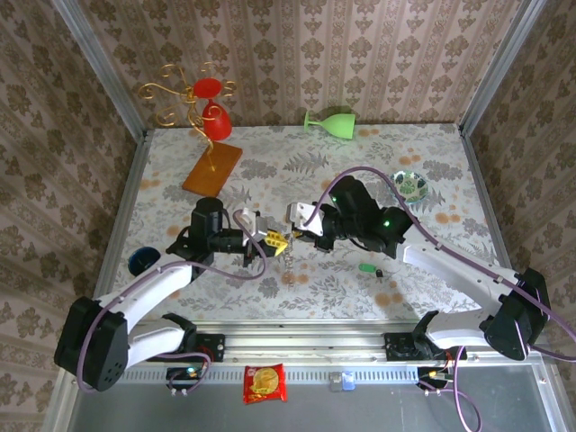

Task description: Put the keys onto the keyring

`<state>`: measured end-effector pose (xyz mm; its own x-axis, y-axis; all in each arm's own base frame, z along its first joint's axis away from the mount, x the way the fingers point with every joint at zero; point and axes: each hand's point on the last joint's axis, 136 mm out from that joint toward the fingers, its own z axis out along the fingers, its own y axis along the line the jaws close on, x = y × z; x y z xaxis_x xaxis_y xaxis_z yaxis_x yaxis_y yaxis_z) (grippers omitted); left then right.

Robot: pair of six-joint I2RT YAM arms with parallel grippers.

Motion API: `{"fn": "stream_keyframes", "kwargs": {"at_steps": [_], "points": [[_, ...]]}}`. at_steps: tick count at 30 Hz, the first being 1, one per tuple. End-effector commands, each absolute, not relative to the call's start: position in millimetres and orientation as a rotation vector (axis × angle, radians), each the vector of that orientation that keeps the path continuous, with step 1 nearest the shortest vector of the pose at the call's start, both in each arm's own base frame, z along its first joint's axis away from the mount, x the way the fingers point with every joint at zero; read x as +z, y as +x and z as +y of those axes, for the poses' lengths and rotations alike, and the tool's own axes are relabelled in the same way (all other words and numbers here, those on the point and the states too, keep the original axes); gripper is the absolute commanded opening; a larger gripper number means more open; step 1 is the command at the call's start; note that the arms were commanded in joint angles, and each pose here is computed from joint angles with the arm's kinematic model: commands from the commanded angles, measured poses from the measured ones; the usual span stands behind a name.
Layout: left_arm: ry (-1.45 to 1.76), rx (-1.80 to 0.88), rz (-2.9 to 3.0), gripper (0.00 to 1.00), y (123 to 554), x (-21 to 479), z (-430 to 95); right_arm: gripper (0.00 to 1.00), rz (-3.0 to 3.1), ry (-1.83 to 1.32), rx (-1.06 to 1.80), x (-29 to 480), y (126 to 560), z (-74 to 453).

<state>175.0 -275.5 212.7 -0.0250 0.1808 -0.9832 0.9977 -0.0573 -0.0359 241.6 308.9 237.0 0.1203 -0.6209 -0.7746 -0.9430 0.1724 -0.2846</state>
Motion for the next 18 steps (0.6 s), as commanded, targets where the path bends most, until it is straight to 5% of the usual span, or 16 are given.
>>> {"fn": "stream_keyframes", "kwargs": {"at_steps": [1,18], "points": [[1.379,-1.269,1.261,0.00,170.7,237.2,-278.0,0.00,1.520,-1.562,0.488,250.6,234.9,314.9],[1.364,-1.317,1.297,0.00,177.9,238.6,-278.4,0.00,1.508,-1.598,0.544,249.2,220.0,318.0]]}}
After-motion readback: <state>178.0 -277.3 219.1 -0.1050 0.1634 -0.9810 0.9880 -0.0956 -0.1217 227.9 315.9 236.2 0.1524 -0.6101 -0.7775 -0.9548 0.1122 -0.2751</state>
